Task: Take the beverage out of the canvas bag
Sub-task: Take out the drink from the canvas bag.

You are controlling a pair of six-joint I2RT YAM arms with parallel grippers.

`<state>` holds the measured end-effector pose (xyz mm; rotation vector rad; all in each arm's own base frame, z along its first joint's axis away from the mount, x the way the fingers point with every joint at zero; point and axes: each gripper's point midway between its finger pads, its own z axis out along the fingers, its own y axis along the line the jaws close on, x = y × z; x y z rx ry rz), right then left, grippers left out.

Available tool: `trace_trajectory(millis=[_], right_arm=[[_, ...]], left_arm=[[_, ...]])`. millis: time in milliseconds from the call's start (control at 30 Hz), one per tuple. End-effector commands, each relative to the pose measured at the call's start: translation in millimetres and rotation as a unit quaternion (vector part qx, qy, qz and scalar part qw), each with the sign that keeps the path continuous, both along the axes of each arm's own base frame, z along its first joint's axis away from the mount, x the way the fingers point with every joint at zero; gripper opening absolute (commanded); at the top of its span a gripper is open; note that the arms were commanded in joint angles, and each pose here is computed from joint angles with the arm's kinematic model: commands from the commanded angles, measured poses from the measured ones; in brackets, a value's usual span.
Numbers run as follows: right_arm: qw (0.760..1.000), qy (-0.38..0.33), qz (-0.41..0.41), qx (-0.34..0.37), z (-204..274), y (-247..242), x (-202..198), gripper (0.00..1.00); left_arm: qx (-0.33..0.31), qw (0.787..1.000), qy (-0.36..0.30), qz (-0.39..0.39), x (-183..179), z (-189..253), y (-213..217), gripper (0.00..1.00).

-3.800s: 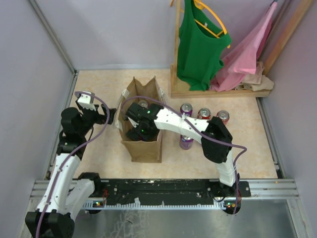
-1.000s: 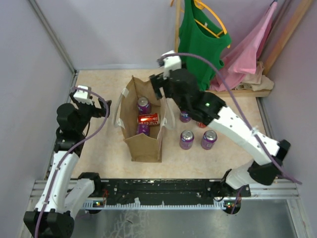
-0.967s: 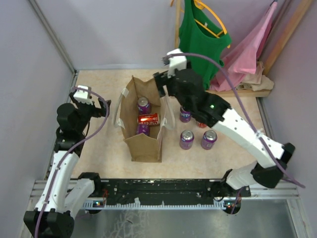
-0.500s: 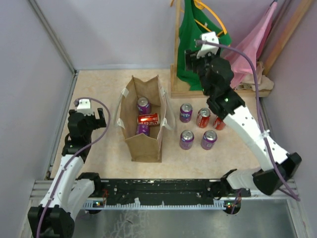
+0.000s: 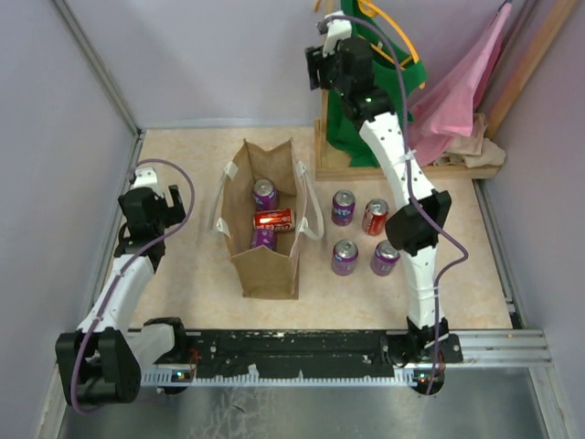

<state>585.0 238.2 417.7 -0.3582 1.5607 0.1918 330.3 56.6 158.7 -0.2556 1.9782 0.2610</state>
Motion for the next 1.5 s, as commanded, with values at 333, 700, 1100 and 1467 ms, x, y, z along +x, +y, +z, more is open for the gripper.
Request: trace_trajectory(millis=[333,700,1100,1467], right_arm=[[0.998,0.047,0.035,-0.024,1,48,-94,0.64],[0.99,0.129,0.047,0.011,-1,97,-209,0.64],[0.959,0.271,0.077,-0.029,-113,149,-278,0.67],[0.94,0.327,0.02,-0.096,-191,158,-267,0.95]], left_arm=[[0.06,0.993,-0.046,-0.086,25,58,-11,1.0],[0.003,0.989,-0.113,-0.1,-12,84,-30,1.0],[0.037,0.977,-0.139,-0.158,-37,92,-45,1.0],[0.008,0.974,-0.129,-0.187,-30,82,-58,1.0]])
